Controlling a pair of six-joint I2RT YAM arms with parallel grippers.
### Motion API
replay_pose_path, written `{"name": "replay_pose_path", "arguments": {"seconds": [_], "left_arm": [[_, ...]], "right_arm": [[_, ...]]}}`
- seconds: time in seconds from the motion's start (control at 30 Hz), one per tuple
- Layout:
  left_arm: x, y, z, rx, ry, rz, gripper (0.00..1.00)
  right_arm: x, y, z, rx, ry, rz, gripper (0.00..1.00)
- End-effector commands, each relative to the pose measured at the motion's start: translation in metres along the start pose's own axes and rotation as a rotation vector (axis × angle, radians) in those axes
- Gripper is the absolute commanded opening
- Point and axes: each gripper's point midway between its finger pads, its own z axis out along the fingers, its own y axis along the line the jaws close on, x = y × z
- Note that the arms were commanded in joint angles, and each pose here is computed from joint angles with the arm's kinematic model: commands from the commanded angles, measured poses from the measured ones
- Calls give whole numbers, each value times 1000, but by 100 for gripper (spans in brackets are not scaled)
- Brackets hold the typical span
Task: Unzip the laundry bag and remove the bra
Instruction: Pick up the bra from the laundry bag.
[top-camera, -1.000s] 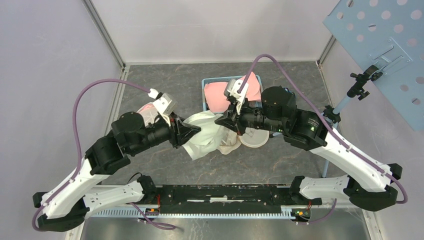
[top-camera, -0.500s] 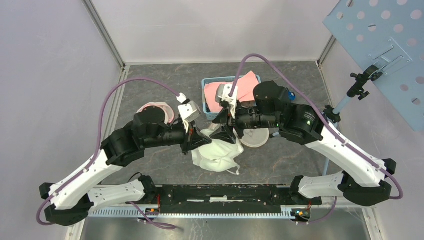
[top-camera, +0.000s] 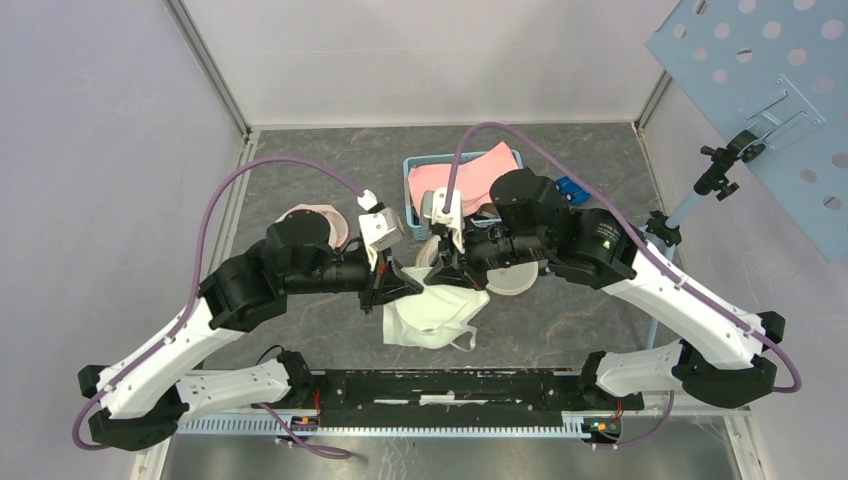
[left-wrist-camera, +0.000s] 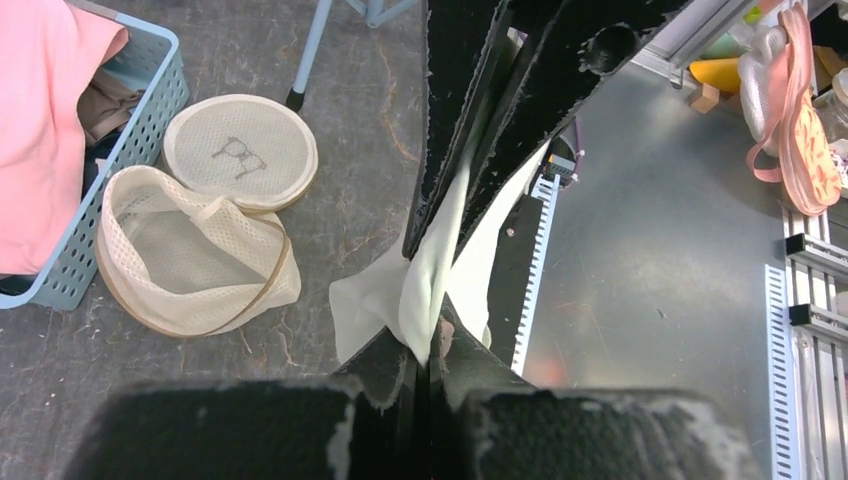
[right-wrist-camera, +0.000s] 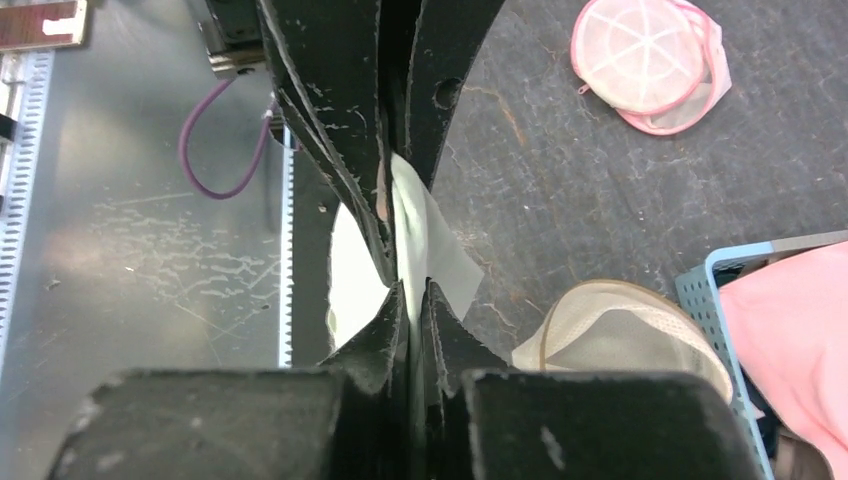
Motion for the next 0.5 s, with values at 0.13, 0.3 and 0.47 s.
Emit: {"name": "replay_pose_path", "arguments": {"seconds": [0.13, 0.3, 0.47], "left_arm": [[-21, 39, -2, -226, -91, -17, 72], [-19, 81, -21, -438, -234, -188, 96], [-15, 101, -33, -498, -400, -317, 96]], "right_arm": [[-10, -28, -14, 195, -35, 20, 0], [-43, -64, -37, 421, -134, 59, 0], [-76, -77, -57, 525, -254, 104, 0]]}}
